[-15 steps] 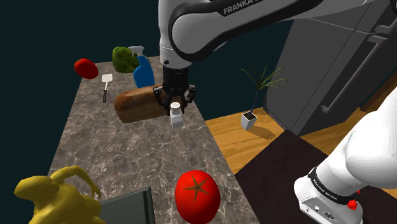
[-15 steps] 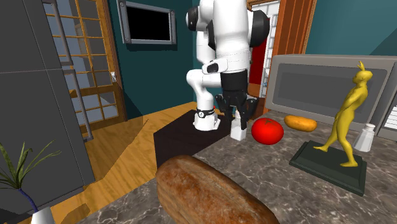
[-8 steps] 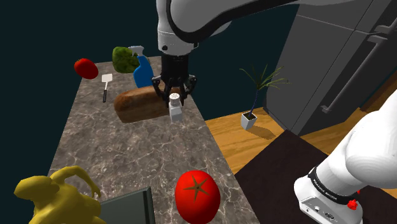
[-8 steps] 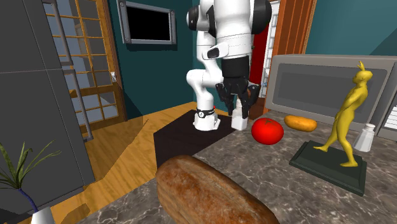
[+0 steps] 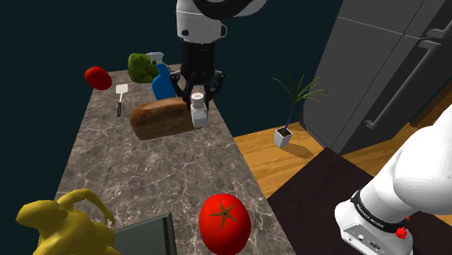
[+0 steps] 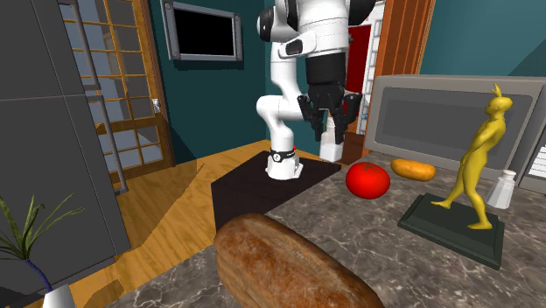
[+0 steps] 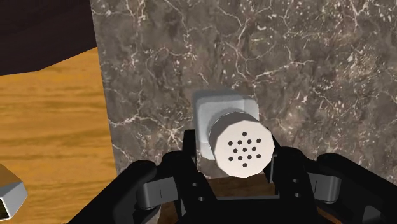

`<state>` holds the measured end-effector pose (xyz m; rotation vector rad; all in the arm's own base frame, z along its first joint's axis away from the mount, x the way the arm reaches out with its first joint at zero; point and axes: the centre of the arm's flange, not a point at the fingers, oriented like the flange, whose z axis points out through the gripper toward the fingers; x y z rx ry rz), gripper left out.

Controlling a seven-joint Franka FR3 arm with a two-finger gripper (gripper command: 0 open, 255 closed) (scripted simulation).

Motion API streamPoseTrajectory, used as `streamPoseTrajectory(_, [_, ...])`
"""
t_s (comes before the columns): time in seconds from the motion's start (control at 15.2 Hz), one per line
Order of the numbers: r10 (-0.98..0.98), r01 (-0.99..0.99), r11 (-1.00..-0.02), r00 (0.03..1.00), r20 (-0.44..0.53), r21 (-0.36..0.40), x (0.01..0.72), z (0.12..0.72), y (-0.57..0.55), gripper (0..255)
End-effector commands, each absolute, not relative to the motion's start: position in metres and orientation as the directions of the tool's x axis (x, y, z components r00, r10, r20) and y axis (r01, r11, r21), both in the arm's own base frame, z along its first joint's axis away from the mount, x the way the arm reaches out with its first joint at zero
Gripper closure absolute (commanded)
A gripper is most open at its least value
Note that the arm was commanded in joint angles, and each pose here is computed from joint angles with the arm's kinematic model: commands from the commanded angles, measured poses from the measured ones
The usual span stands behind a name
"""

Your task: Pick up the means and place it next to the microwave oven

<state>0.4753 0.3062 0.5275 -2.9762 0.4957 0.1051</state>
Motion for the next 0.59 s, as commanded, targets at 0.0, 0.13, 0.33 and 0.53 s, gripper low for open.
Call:
streamPoseTrajectory(0.0, [-0.318,-0.327,-0.939,0.944,-0.089,-0.109,0.475,0.538,0.306,255])
streamPoseTrajectory(0.13, [-0.318,-0.327,-0.939,0.944,-0.089,-0.109,0.475,0.549,0.306,255])
streamPoseTrajectory(0.33, [-0.318,-0.327,-0.939,0.944,-0.089,-0.109,0.475,0.565,0.306,255])
streamPoseTrajectory(0.53, [-0.318,-0.327,-0.939,0.944,-0.089,-0.109,0.475,0.580,0.306,255])
